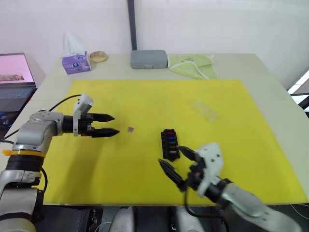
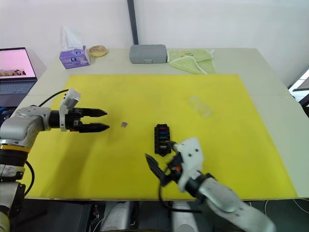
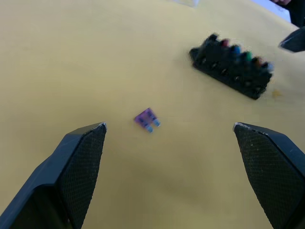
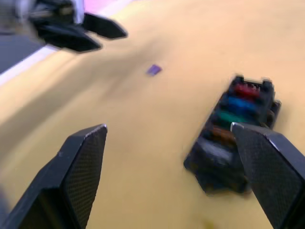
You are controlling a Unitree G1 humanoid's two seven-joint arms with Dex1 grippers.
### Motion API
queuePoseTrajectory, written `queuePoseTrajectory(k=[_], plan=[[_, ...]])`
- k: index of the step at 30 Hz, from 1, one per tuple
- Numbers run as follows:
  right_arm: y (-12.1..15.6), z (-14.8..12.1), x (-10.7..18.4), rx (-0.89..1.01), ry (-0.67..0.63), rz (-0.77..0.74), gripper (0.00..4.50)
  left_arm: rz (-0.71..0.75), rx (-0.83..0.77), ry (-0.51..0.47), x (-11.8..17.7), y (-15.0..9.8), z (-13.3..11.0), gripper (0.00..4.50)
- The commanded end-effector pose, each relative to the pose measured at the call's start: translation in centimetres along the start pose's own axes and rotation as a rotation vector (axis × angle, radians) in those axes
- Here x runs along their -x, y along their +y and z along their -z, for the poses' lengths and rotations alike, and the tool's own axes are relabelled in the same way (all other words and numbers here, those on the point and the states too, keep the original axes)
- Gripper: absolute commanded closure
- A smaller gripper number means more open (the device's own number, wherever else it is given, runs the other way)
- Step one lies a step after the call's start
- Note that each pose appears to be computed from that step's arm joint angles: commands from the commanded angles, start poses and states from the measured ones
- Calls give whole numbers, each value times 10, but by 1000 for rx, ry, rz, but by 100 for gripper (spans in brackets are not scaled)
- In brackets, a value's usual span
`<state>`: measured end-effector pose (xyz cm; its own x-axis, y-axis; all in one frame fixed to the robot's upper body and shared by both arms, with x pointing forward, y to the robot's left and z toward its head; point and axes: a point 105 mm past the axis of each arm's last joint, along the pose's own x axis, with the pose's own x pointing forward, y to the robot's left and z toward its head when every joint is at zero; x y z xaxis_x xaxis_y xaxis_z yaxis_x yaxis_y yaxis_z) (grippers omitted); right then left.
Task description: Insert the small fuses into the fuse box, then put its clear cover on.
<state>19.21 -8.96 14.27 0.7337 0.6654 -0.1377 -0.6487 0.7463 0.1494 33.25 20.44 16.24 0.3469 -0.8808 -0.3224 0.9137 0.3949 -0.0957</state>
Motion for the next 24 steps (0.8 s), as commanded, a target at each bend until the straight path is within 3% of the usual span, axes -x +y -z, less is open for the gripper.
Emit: queuePoseTrajectory(k=[1, 3, 5, 10, 12, 15, 18, 24], plan=[[-26, 6, 31, 36, 125, -69, 11, -94, -56, -6, 27, 10, -8, 0], [-51, 13, 38, 27, 168, -40, 11, -139, -54, -18, 37, 11, -4, 0], [-59, 10, 39, 48, 159, -51, 11, -159, -51, -26, 44, 10, 0, 0], [-92, -33, 54, 68, 58, -73, 11, -180, -53, -12, 59, 0, 6, 0], [-109, -48, 63, 63, 37, -62, 94, -187, -60, 1, 62, 1, 7, 0], [-120, -52, 69, 2, 28, -50, 94, -218, -49, 2, 66, 10, 9, 0], [-129, -40, 78, 37, 95, -26, 5, -230, -28, 7, 70, 17, 15, 0], [-141, -42, 89, 68, 107, 14, 5, -251, -28, 0, 72, 28, 16, 0]])
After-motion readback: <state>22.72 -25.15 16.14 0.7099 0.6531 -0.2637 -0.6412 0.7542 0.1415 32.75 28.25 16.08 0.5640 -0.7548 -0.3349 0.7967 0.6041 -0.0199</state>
